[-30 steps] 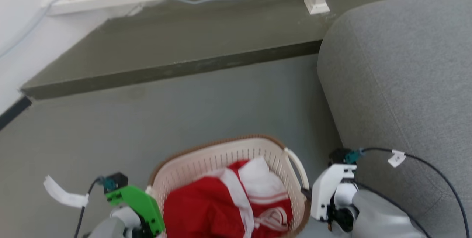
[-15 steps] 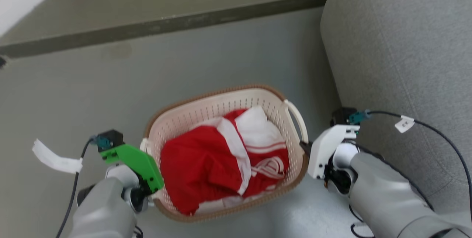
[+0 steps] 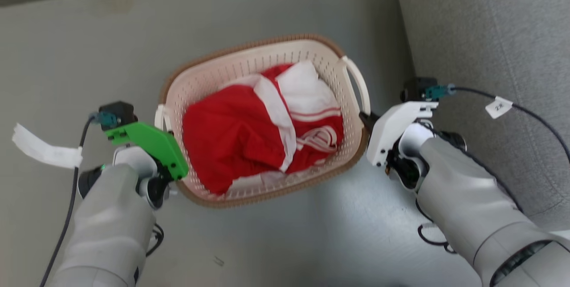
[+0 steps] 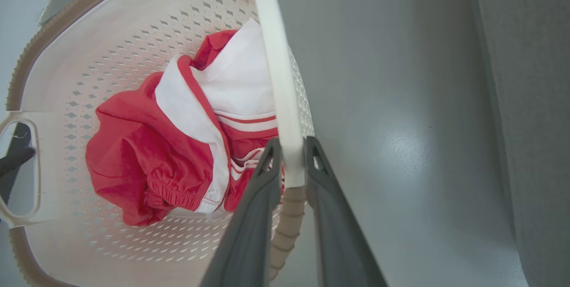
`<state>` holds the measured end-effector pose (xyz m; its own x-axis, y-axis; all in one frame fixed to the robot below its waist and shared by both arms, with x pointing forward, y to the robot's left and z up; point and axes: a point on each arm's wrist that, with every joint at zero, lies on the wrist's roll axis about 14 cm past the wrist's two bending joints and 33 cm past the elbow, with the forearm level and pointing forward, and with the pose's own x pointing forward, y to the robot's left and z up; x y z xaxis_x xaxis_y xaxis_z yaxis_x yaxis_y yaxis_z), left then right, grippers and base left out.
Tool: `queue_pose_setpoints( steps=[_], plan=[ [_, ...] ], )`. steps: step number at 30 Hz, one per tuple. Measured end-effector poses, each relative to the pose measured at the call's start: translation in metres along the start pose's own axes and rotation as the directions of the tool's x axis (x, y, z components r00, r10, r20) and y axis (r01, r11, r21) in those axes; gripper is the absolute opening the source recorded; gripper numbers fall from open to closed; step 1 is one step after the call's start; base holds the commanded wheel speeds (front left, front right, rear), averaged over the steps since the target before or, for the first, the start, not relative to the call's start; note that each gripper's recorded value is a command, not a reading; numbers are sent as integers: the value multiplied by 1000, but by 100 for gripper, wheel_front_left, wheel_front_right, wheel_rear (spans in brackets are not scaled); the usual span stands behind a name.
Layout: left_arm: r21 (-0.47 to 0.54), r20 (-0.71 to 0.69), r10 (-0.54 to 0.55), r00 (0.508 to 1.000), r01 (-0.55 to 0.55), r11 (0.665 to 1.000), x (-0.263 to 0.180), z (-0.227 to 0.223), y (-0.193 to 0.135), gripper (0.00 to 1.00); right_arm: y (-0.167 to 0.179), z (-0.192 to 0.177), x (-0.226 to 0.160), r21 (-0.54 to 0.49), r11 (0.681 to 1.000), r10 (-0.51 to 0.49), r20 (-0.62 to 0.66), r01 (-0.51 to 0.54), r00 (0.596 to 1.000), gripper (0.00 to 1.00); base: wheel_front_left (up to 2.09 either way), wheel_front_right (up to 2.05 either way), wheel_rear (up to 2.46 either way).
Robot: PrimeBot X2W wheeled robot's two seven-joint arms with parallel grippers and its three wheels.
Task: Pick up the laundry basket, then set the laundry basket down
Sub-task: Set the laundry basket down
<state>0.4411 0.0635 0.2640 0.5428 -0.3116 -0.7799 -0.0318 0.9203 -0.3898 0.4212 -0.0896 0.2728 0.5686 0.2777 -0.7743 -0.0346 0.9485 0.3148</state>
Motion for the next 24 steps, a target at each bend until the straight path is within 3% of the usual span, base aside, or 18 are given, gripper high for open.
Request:
queue_pose_setpoints(
  steps=[24],
  plan=[
    [29,19,1,1000,-2,1000,94,25,25,0,-23,21,90,0,1000,-21,29,21,999,0,0,0,0]
  ],
)
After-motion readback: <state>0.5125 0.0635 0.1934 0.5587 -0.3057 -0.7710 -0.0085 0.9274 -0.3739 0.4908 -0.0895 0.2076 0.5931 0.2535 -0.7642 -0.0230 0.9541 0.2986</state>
